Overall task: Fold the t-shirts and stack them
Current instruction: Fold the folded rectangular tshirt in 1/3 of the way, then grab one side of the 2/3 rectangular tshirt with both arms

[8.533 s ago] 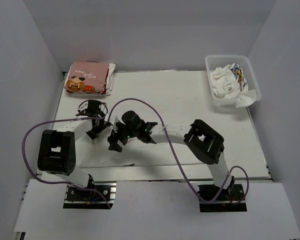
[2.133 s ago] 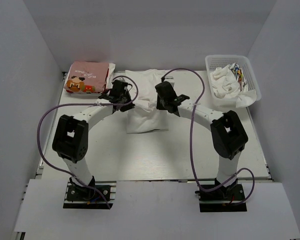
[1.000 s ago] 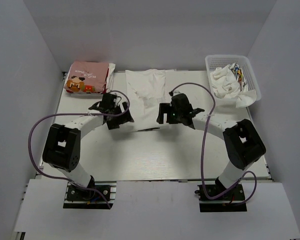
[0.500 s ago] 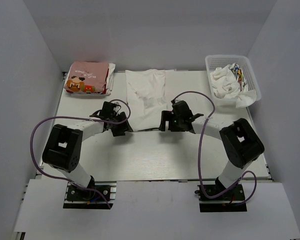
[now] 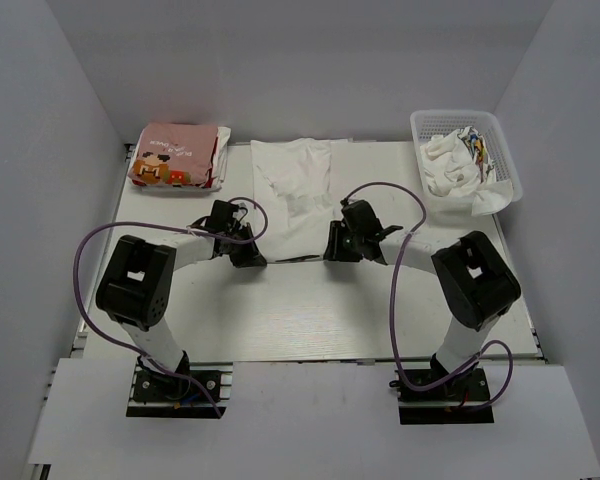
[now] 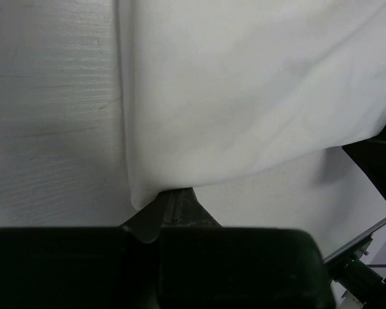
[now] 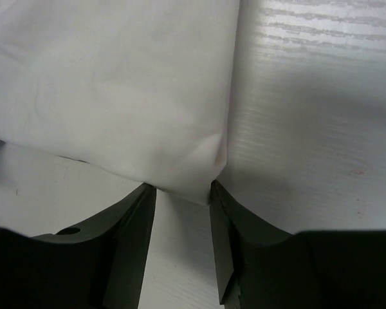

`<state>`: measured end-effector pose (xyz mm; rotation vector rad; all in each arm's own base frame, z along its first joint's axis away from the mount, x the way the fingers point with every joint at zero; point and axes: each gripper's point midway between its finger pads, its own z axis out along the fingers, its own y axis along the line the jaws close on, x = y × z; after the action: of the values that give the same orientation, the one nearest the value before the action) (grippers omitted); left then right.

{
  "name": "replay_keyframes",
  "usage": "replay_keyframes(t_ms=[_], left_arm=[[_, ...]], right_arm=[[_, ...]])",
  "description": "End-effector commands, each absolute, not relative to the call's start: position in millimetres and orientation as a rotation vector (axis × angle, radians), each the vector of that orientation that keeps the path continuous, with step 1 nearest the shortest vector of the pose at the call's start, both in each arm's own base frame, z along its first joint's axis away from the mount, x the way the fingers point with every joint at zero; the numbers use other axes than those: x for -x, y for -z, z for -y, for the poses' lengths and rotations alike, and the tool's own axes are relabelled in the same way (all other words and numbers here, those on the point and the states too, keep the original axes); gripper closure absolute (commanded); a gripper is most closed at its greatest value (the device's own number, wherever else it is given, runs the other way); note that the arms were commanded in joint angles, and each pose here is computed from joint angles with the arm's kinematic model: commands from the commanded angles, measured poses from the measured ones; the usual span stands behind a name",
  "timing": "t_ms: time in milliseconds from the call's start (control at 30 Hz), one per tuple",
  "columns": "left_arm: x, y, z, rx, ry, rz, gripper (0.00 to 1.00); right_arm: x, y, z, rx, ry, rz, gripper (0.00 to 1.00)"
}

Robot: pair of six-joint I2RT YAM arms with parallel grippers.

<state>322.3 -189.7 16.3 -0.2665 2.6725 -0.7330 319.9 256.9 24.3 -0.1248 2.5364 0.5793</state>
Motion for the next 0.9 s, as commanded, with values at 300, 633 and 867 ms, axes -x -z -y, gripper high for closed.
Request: replay_keyframes(t_ms=[300, 633, 867], left_arm=[[-321.8, -29.7, 172.5, 0.274, 0.604, -2.637, 1.0], [-322.0, -68.5, 170.4, 0.241, 0.628, -2.534, 0.86], [-326.1, -40.3, 162.2, 0.285, 0.523, -2.617, 0.41]], right_arm=[[-346.3, -33.5, -262.6, 0.102, -0.54, -2.475, 1.0], [-308.0, -65.7, -268.7, 0.262, -0.702, -2.426, 1.0], [-307.1, -63.1, -269.3, 0.265, -0.698, -2.435, 1.0]])
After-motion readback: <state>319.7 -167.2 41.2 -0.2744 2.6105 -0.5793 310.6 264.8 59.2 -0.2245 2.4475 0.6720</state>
